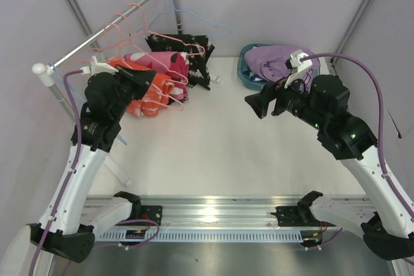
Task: Remove the trousers from the hanger
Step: Hang the hanger back to the clothesline with the left arm
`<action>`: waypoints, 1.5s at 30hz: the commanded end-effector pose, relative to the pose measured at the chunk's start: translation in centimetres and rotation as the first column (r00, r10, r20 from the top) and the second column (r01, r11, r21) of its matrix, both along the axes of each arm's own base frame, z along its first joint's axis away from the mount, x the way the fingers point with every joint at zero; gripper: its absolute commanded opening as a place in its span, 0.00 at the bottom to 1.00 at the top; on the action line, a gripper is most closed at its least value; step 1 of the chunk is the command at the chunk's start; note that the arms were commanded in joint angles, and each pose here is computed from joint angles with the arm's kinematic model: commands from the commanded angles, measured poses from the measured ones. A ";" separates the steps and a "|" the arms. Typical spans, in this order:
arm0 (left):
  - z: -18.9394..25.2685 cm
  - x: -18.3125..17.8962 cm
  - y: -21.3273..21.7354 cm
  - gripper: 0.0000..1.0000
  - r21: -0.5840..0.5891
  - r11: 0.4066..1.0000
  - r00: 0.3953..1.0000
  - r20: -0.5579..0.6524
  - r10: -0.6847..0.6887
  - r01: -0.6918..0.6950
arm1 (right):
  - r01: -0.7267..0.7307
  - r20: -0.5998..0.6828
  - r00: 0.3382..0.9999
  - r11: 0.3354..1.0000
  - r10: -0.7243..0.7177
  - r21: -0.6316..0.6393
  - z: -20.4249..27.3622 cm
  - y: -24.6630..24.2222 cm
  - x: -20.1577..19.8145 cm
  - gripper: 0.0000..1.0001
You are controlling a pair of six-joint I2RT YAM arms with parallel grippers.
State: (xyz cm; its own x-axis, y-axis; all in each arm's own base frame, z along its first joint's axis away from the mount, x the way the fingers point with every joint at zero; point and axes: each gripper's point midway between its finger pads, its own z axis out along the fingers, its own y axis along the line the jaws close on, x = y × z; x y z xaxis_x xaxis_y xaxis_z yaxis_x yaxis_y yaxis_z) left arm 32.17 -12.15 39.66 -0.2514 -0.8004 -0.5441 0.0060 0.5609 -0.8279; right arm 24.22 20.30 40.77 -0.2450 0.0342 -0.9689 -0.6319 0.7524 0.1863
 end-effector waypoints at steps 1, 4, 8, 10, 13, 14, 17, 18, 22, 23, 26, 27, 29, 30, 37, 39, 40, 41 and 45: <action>2.1 0.3 0.1 0.00 -0.015 0.997 0.993 0.092 -0.073 0.074 | 0.001 0.073 0.997 0.999 -0.004 0.036 2.6 0.1 0.8 0.81; 2.3 1.3 1.1 0.00 -0.021 0.997 0.992 0.109 -0.067 0.070 | -0.007 0.073 0.997 1.000 0.005 0.031 2.4 0.4 1.3 0.81; 1.8 2.4 3.2 0.00 -0.060 0.998 0.996 0.083 -0.017 0.022 | -0.007 0.063 0.998 1.000 0.006 0.019 2.1 0.7 1.9 0.80; 1.6 2.6 4.1 0.00 -0.081 0.997 0.996 0.083 0.010 -0.004 | -0.015 0.059 0.998 1.000 0.014 0.016 2.0 0.8 1.9 0.80; 1.2 3.0 4.9 0.00 -0.116 0.993 0.997 0.063 0.036 -0.029 | -0.015 0.059 0.998 1.000 0.014 0.016 1.6 0.9 2.0 0.80; 1.1 3.1 5.0 0.00 -0.123 0.992 0.997 0.060 0.038 -0.031 | -0.016 0.059 0.998 1.000 0.015 0.016 1.5 0.9 1.9 0.80; 0.7 3.5 5.0 0.00 -0.151 0.988 0.999 0.035 0.035 -0.030 | -0.025 0.058 0.998 1.000 0.024 0.006 1.2 0.9 2.0 0.80; 0.7 3.6 5.0 0.00 -0.156 0.987 0.999 0.029 0.039 -0.034 | -0.027 0.058 0.998 1.000 0.026 0.005 1.3 0.9 1.9 0.80; 0.2 3.8 6.7 0.00 -0.193 0.977 0.995 0.001 0.098 -0.096 | -0.033 0.066 0.997 0.999 0.033 -0.003 1.3 0.9 1.9 0.80; -0.3 3.8 6.9 0.00 -0.200 0.975 0.995 -0.011 0.102 -0.102 | -0.034 0.067 0.997 0.999 0.035 -0.006 1.2 0.9 1.9 0.80; -0.2 3.8 7.6 0.00 -0.216 0.969 0.993 -0.013 0.121 -0.121 | -0.037 0.068 0.997 0.999 0.037 -0.012 1.1 0.9 1.9 0.80; -0.3 3.7 7.8 0.00 -0.217 0.967 0.991 -0.014 0.131 -0.131 | -0.035 0.062 0.997 0.999 0.036 -0.015 0.8 0.9 2.0 0.81; -0.6 3.6 8.2 0.00 -0.221 0.965 0.989 -0.015 0.145 -0.144 | -0.032 0.057 0.998 0.999 0.033 -0.020 0.6 0.8 2.1 0.81; -0.8 3.6 8.2 0.00 -0.226 0.964 0.989 -0.017 0.144 -0.144 | -0.032 0.054 0.998 0.999 0.034 -0.021 0.6 0.8 2.1 0.81; -0.5 2.7 8.4 0.06 -0.214 0.966 0.989 0.009 0.149 -0.143 | -0.017 0.052 0.999 1.000 0.018 -0.019 0.5 0.3 2.1 0.85; 0.8 1.8 8.5 0.24 -0.180 0.973 0.987 0.047 0.154 -0.143 | -0.021 0.042 0.999 1.000 0.021 -0.019 0.3 0.5 2.2 0.87; 1.3 1.5 8.5 0.36 -0.168 0.975 0.986 0.056 0.157 -0.146 | -0.025 0.038 0.999 1.000 0.026 -0.018 0.2 0.6 2.2 0.88; 1.4 1.2 8.6 0.41 -0.144 0.978 0.985 0.064 0.161 -0.150 | -0.028 0.034 0.999 0.999 0.029 -0.018 0.1 0.7 2.3 0.89; 2.3 -0.7 8.1 0.69 -0.130 0.981 0.984 0.082 0.156 -0.145 | -0.024 0.009 1.000 1.000 0.024 -0.013 -0.3 0.9 2.7 0.97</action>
State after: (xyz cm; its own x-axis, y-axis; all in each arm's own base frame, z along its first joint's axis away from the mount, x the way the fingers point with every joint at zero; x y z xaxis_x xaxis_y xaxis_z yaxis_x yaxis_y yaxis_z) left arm 33.50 -3.83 38.76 -0.1136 -0.9050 -0.4099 -0.0695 0.4188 -0.9054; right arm 26.63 20.90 39.75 -0.2486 -0.0068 -0.9686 -0.6447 0.7475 0.1602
